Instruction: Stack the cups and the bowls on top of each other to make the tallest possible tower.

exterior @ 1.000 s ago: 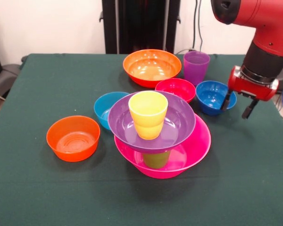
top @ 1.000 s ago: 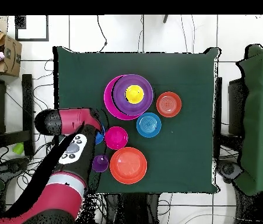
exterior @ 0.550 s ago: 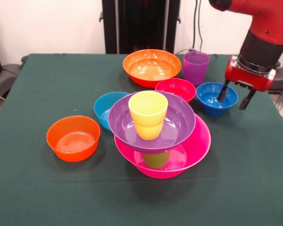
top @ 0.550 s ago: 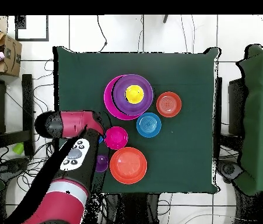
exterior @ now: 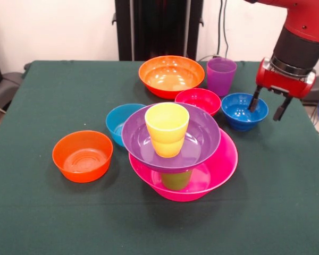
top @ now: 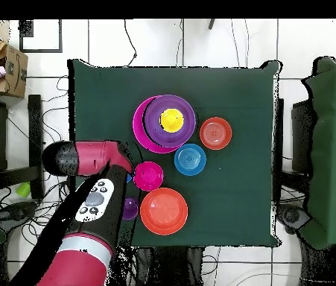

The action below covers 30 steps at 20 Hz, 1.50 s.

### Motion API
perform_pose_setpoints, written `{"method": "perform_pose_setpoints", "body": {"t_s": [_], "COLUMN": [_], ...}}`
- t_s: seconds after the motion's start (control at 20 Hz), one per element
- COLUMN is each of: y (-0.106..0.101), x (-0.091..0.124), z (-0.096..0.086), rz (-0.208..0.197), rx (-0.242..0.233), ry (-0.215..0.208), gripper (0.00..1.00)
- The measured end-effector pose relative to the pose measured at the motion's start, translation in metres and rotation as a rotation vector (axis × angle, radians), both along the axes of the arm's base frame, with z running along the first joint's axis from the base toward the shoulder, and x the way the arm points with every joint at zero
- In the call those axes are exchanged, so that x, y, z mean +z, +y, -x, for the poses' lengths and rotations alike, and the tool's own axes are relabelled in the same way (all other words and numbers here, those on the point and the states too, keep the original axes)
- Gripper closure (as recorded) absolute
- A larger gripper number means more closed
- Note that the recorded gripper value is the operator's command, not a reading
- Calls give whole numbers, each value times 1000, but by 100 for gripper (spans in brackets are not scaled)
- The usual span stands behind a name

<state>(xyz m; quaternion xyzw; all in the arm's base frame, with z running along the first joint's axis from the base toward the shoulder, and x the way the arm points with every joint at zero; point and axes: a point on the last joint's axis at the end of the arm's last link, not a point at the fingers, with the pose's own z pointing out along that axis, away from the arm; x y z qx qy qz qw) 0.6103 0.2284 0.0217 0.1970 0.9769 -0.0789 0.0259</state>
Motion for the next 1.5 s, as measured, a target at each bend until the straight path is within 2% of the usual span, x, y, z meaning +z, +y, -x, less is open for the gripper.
{"method": "perform_pose_setpoints", "body": {"t_s": [0.65, 0.9, 1.1, 1.5], "y": [-6, -16, -20, -22], "x": [-14, -23, -27, -44], "z": [13, 29, 35, 41], "rz": [7, 7, 6, 12], "rx": [-8, -30, -38, -31], "ry": [36, 75, 89, 79], "gripper": [0, 0, 0, 0]}}
